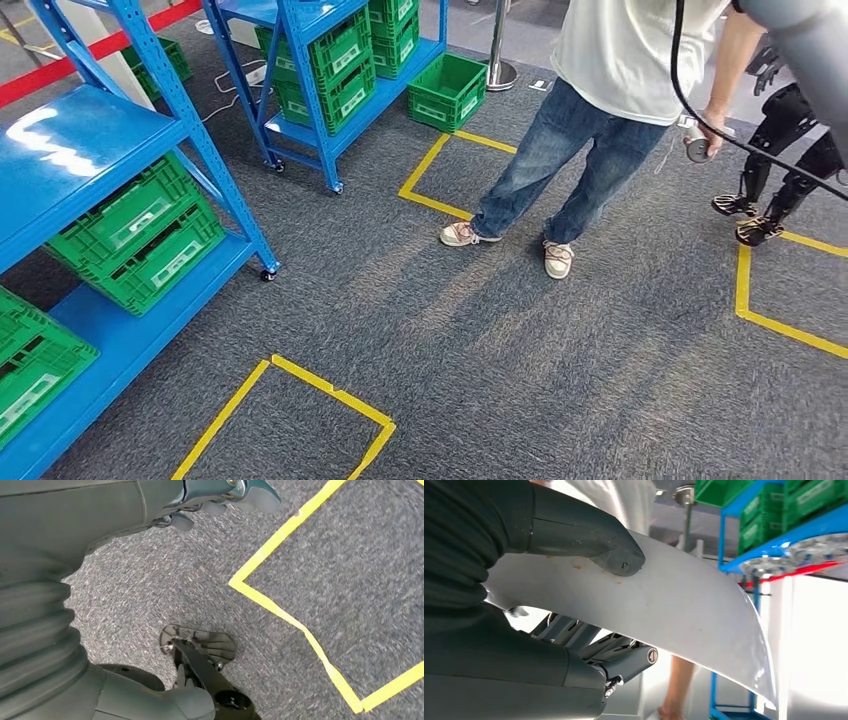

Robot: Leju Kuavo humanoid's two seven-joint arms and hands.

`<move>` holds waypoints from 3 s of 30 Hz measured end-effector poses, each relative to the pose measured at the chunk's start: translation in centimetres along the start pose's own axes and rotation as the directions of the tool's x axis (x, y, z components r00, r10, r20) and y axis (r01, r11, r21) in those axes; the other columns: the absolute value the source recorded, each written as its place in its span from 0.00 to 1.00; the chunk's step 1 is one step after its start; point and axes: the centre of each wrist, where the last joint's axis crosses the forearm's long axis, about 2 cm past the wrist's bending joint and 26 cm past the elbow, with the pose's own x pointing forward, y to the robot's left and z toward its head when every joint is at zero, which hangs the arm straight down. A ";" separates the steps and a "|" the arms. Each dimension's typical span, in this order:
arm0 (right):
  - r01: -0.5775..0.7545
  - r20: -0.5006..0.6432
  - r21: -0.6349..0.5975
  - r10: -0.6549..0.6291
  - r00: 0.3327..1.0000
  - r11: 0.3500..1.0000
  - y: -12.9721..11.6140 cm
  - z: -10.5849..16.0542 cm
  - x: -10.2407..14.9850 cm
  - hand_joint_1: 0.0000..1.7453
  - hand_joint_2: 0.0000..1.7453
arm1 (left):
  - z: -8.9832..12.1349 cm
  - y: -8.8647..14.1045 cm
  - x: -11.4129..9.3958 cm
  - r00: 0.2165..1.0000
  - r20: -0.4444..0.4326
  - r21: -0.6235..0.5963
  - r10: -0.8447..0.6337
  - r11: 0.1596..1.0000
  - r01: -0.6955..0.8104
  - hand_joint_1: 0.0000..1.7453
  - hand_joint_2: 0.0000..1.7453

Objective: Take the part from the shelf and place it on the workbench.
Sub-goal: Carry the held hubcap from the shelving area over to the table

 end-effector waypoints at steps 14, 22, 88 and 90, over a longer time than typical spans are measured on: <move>0.003 -0.020 0.027 -0.002 1.000 1.000 1.1 0.4 -0.6 1.00 1.00 | 0.1 -0.1 -0.1 1.000 -0.017 -0.017 0.009 1.000 -0.009 0.00 1.00; -0.011 -0.029 0.026 0.012 1.000 1.000 1.3 0.3 -0.6 1.00 1.00 | 0.0 -0.3 0.1 1.000 -0.020 -0.025 0.015 1.000 -0.015 0.00 1.00; -0.005 -0.029 0.057 0.006 1.000 0.998 5.0 -2.1 0.2 1.00 1.00 | 0.3 -0.3 -0.4 0.998 -0.046 -0.057 0.051 0.997 -0.054 0.00 1.00; -0.005 -0.025 0.059 0.007 1.000 0.998 5.0 -2.2 0.3 1.00 1.00 | 0.4 -0.3 -0.5 0.997 -0.050 -0.061 0.054 0.997 -0.057 0.00 1.00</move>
